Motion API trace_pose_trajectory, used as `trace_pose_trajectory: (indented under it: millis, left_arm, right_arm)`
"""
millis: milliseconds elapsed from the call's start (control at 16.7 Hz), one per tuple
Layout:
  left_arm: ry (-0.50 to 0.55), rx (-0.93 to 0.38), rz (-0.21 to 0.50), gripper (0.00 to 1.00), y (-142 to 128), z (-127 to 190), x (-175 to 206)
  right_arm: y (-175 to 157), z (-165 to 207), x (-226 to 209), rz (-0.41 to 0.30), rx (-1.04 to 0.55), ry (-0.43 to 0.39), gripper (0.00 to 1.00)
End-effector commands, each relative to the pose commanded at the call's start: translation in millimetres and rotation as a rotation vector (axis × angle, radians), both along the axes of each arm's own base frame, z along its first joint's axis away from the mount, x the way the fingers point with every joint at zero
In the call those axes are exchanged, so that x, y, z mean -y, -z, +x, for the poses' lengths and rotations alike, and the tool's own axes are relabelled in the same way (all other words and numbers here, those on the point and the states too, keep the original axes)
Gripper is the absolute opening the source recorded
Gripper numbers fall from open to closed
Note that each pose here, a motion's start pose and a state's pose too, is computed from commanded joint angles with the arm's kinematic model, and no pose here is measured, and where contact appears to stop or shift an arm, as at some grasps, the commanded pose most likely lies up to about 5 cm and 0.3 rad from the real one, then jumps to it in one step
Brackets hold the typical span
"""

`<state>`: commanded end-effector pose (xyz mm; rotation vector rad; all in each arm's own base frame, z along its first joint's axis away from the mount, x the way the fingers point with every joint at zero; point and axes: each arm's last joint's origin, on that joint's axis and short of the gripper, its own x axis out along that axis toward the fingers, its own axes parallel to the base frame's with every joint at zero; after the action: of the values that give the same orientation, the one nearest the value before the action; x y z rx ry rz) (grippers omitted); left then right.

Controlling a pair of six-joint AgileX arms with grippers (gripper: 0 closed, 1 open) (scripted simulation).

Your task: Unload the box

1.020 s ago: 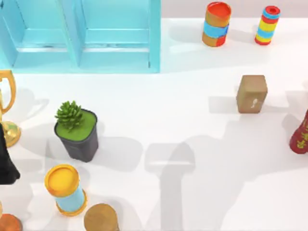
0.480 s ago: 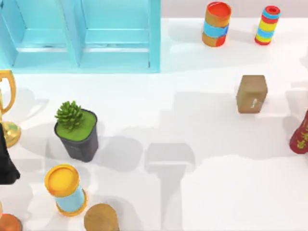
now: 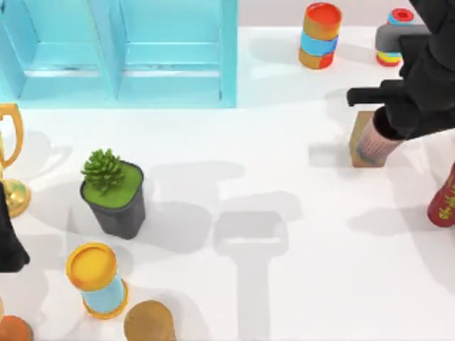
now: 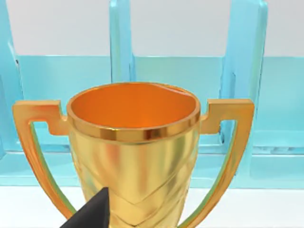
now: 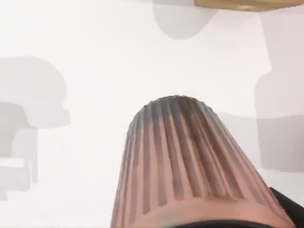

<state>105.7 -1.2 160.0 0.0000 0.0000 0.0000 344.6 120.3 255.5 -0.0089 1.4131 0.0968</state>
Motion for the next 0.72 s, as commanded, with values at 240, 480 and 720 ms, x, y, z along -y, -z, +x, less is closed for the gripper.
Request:
trace_pose_trajectory:
  millis: [240,480,720]
  left_arm:
    - [0.0,0.0,0.0,1.0,0,0,0]
    - [0.0,0.0,0.0,1.0,0,0,0]
    - [0.0,0.0,0.0,1.0,0,0,0]
  right_arm:
    - [35,-50,-37,-0.048,-0.124,0.047,0.0]
    - [55,-74,-39,-0.103,-0.208,0.103,0.0]
    - [57,-73,-38,-0.105,-0.216,0.109,0.0]
